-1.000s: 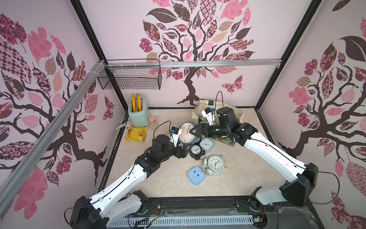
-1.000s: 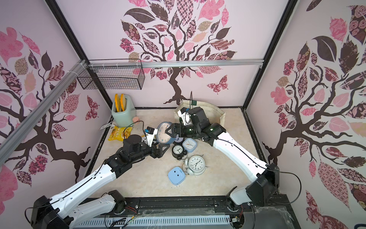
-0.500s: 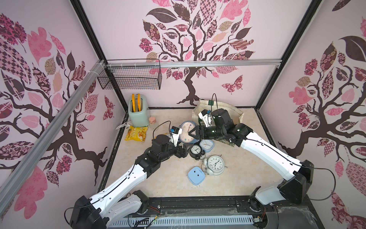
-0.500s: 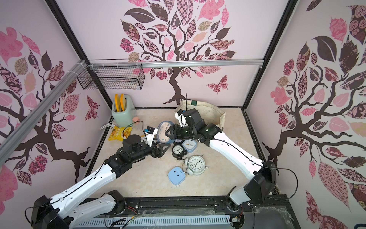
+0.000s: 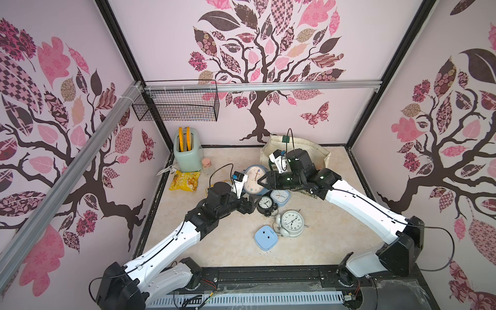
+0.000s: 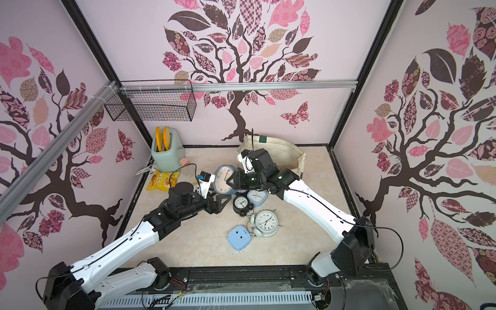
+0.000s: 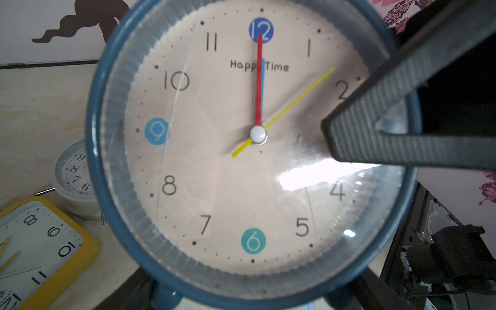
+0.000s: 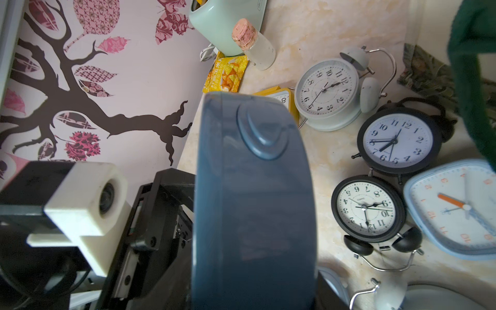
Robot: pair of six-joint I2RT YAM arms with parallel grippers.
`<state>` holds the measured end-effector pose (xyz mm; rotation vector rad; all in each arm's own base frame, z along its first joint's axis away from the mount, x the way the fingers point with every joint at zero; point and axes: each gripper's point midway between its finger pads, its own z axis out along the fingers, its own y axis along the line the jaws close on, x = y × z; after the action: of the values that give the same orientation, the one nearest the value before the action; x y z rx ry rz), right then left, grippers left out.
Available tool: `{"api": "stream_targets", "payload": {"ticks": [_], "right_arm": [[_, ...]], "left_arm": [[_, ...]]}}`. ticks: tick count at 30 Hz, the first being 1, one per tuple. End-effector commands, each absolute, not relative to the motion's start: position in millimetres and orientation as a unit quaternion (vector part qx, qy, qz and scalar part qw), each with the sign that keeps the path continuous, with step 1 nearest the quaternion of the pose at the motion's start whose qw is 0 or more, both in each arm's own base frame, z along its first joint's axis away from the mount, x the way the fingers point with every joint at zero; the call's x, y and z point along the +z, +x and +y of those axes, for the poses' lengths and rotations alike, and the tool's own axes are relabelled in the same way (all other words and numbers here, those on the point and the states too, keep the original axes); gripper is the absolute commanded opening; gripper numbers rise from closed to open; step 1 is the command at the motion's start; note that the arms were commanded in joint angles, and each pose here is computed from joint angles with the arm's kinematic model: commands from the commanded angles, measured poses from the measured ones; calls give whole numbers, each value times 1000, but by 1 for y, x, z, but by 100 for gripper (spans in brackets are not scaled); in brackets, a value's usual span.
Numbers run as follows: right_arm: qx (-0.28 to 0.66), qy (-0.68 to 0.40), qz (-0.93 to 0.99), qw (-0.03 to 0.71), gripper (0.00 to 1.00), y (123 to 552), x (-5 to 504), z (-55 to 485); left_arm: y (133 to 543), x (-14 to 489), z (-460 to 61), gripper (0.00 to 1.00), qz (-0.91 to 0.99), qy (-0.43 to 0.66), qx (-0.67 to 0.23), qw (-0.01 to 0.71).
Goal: Put the alarm clock into the canvas bag
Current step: Pick up the alarm from the center of the board, then place the alarm at the canvas bag.
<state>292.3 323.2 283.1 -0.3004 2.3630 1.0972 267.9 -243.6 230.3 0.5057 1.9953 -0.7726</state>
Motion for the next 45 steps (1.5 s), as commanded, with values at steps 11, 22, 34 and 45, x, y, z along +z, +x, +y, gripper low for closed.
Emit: {"api": "stream_targets", "payload": {"ticks": [11, 22, 34, 45], "right_arm": [[396, -116, 859, 303, 28, 310, 311, 317], [309, 50, 846, 431, 26, 426, 354, 172], [274, 103, 890, 350, 25, 479, 273, 161], [388, 159, 865, 275, 24, 493, 243, 208]], "left_arm": [[270, 258, -229, 98, 788, 181, -300, 506], [253, 305, -186, 98, 726, 125, -299, 607], [252, 303, -200, 98, 731, 147, -330, 578], [248, 309, -200, 98, 724, 150, -339, 582]]}}
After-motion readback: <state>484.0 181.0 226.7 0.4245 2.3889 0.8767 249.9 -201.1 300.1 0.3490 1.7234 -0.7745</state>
